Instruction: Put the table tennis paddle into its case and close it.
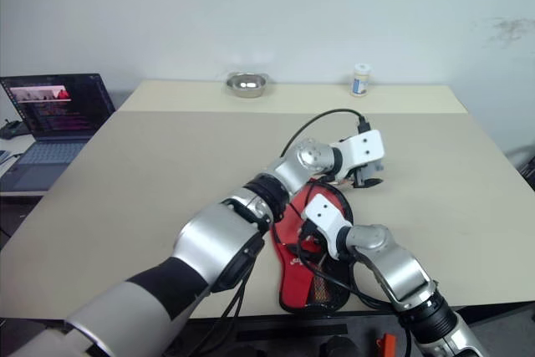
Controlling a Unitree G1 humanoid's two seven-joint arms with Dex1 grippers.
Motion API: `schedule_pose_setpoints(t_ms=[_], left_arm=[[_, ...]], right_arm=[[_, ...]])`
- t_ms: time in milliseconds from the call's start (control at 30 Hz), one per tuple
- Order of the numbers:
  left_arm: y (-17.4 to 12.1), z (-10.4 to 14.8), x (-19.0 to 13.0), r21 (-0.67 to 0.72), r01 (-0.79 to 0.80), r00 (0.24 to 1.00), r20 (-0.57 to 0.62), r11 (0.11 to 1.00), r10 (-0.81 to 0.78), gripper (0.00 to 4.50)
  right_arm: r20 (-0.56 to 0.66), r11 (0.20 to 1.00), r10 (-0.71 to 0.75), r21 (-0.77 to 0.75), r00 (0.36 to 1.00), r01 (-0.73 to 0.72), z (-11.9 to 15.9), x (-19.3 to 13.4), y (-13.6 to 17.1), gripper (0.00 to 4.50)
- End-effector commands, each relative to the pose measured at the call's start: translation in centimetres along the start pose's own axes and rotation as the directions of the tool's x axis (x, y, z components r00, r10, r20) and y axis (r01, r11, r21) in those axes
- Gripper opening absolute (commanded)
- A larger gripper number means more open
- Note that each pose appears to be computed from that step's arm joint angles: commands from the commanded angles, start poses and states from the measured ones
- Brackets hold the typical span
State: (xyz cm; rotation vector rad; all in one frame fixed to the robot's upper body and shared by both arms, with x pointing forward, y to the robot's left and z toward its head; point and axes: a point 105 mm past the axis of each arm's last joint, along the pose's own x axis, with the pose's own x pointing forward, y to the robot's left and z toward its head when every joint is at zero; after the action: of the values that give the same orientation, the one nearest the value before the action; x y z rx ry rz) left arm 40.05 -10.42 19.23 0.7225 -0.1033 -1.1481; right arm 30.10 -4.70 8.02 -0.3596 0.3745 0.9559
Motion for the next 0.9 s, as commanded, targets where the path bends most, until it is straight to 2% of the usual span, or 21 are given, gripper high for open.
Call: schedule_pose_setpoints(t_ms=[33,100,267,433,567,700,900], left_arm=[[3.1,1.8,-1.8,-0.051,-0.068,0.992,0.104,0.996,0.073,4.44],[4.0,1.3,-3.0,-0.089,-0.059,0.989,0.128,0.994,0.070,4.44],[3.8,-2.4,-5.8,-0.127,0.034,0.993,0.115,0.991,-0.019,4.44],[3.2,-4.1,-7.4,-0.202,0.098,0.986,0.152,0.974,-0.067,4.44],[0.6,-5.5,-7.8,-0.218,0.210,0.970,0.170,0.953,-0.175,4.44],[-2.2,-6.8,-7.8,-0.226,0.277,0.956,0.159,0.934,-0.246,4.44],[-5.0,-9.1,-7.2,-0.250,0.284,0.959,0.090,0.926,-0.270,4.44]], right_arm=[[-0.115,0.995,-0.018,0.091,0.993,0.028,-3.1,0.2,-0.1,4.50],[-0.067,0.995,-0.039,0.093,0.997,0.045,-1.5,-0.7,-0.4,4.50],[0.045,0.992,-0.087,0.097,0.995,0.082,2.3,-4.6,-0.9,4.50],[0.079,0.987,-0.130,0.103,0.988,0.122,4.1,-9.2,-1.7,4.50],[0.054,0.964,-0.253,0.102,0.966,0.246,4.3,-13.2,-5.1,4.50],[0.072,0.911,-0.406,0.111,0.911,0.397,5.2,-16.0,-9.8,4.50],[0.158,0.868,-0.489,0.186,0.858,0.461,7.0,-15.1,-14.4,4.50]])
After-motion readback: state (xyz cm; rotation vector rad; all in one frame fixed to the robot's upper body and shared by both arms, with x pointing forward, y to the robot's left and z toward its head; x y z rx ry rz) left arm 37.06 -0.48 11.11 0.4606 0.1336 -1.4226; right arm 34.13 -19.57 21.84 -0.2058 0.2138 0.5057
